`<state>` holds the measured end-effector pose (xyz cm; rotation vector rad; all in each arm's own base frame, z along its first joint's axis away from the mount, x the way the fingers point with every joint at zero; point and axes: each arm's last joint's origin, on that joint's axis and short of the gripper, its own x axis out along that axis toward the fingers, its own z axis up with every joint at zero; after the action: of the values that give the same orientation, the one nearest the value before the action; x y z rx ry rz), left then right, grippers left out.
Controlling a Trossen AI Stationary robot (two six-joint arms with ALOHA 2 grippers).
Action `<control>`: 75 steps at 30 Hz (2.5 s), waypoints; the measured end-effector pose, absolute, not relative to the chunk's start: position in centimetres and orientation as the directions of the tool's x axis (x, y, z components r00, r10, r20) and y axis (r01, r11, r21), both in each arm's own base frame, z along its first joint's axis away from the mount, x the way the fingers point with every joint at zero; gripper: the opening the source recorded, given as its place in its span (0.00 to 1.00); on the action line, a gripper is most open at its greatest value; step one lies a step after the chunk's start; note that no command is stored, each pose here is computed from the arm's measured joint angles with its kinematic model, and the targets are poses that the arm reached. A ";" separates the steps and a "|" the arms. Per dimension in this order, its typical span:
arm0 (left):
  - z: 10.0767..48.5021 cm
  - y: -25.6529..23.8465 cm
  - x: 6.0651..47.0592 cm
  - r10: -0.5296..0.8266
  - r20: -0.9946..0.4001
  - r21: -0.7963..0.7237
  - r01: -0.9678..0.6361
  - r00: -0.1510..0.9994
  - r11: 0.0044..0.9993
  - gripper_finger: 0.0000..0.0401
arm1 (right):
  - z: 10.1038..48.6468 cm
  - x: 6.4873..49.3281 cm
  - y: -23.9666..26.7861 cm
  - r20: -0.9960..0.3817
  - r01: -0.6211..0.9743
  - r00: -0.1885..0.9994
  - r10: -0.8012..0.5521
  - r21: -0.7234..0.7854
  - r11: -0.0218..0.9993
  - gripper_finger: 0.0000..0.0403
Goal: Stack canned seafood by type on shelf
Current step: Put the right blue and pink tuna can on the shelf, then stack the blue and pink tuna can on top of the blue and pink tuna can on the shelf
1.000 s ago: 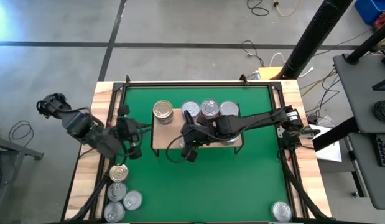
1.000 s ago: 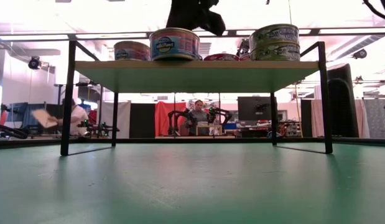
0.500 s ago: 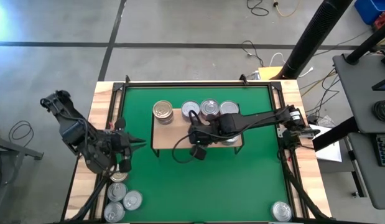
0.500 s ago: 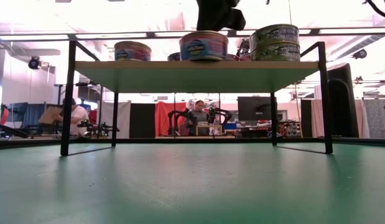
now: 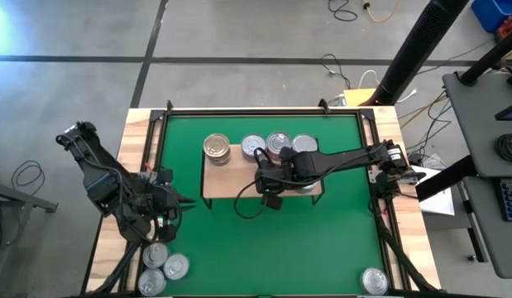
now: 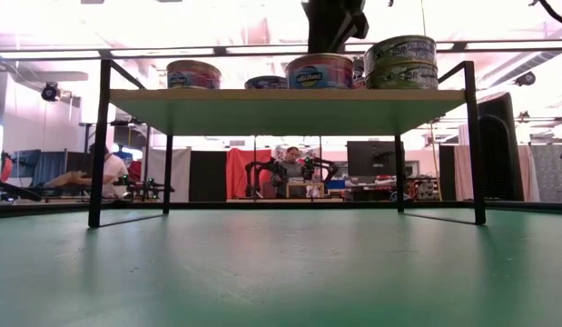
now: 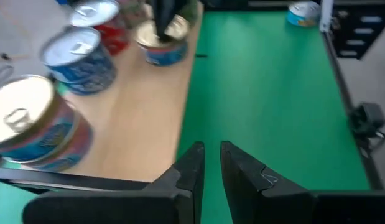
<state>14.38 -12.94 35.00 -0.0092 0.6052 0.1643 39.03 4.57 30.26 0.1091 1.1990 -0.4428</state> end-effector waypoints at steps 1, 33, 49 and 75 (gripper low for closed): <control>35.0 -13.1 14.5 0.137 -0.577 0.032 -0.145 0.806 0.989 0.09 | 30.4 39.0 4.5 -0.914 0.391 0.295 -0.279 -0.151 0.908 0.03; 26.6 -18.4 12.0 0.147 -0.989 0.134 -0.324 0.017 0.937 0.09 | 41.9 34.9 12.7 -0.659 0.339 0.699 -0.277 -0.036 0.940 0.03; 17.3 -15.7 10.8 0.103 -0.977 0.175 -0.420 -0.188 0.890 0.09 | 42.1 33.5 16.1 -0.618 0.363 0.737 -0.272 0.023 0.931 0.03; 22.7 -19.6 16.4 0.115 -0.791 -0.023 -0.217 0.601 0.976 0.09 | 33.5 33.6 23.1 -0.789 0.329 0.614 -0.029 0.222 0.918 0.03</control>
<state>16.43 -19.61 22.66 -0.1213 0.9061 0.1925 33.59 23.07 33.55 0.3647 0.8907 -0.2114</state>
